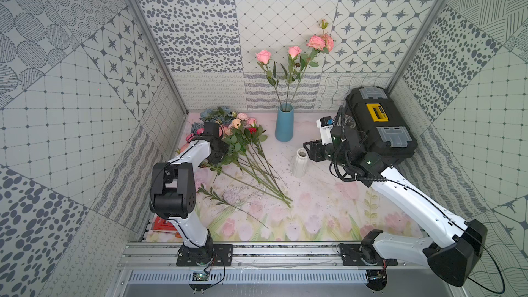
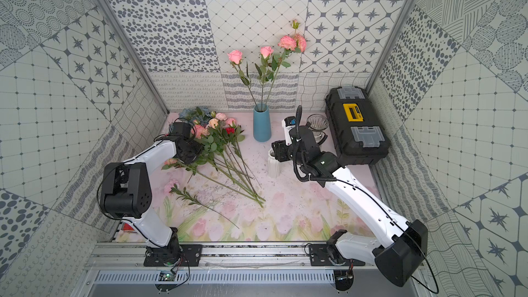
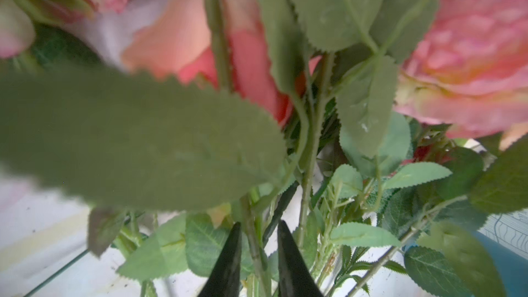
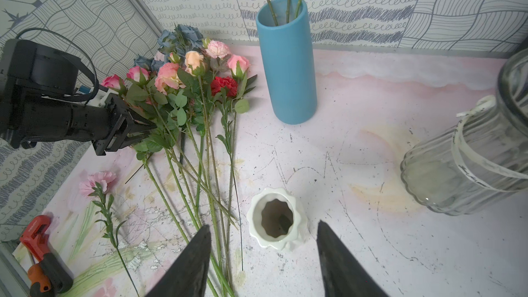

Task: Place the pink flowers into the vase
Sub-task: Pick up the flower at the center of the board.

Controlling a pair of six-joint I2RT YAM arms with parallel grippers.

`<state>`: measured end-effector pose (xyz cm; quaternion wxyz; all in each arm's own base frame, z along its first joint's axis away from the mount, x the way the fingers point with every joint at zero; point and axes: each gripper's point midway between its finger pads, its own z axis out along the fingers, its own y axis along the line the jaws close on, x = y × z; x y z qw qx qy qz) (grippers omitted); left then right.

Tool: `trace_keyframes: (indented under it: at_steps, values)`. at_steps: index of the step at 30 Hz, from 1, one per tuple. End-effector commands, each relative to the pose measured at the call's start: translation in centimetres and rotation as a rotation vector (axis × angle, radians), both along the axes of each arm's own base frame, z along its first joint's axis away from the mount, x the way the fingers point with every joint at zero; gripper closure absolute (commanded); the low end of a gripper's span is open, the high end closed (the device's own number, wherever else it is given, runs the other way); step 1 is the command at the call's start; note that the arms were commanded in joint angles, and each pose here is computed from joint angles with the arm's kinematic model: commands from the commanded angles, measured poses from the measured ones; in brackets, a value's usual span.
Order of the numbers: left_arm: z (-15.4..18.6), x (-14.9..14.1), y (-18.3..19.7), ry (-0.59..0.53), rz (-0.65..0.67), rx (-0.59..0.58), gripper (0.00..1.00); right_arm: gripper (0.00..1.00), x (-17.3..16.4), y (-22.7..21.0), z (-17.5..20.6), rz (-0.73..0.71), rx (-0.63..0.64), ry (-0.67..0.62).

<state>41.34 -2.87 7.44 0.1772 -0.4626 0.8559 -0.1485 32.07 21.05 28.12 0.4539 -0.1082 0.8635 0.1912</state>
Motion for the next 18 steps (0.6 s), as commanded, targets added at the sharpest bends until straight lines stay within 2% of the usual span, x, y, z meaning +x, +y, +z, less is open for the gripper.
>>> trace_keyframes:
  at_steps: [1, 5, 9, 14, 18]
  values:
    - [1.0, 1.3, 0.2, -0.053, -0.001, 0.009, 0.88, 0.40, -0.2, -0.6, 0.9, -0.014, 0.007, -0.029]
    - [2.2, 1.5, 0.4, -0.070, -0.019, 0.037, 0.99, 0.40, -0.1, -0.7, 0.6, -0.022, 0.011, -0.021]
    - [3.7, 0.3, 0.6, -0.061, -0.025, 0.098, 1.00, 0.40, -0.1, -0.6, 0.6, -0.020, 0.017, -0.019]
    - [8.8, -0.1, -0.7, -0.114, -0.106, 0.266, 1.00, 0.40, 0.0, -0.4, 0.9, -0.014, 0.026, -0.022]
    - [13.0, 0.7, -3.5, -0.172, -0.222, 0.341, 1.00, 0.40, 0.1, -0.5, 0.9, -0.019, 0.025, -0.024]
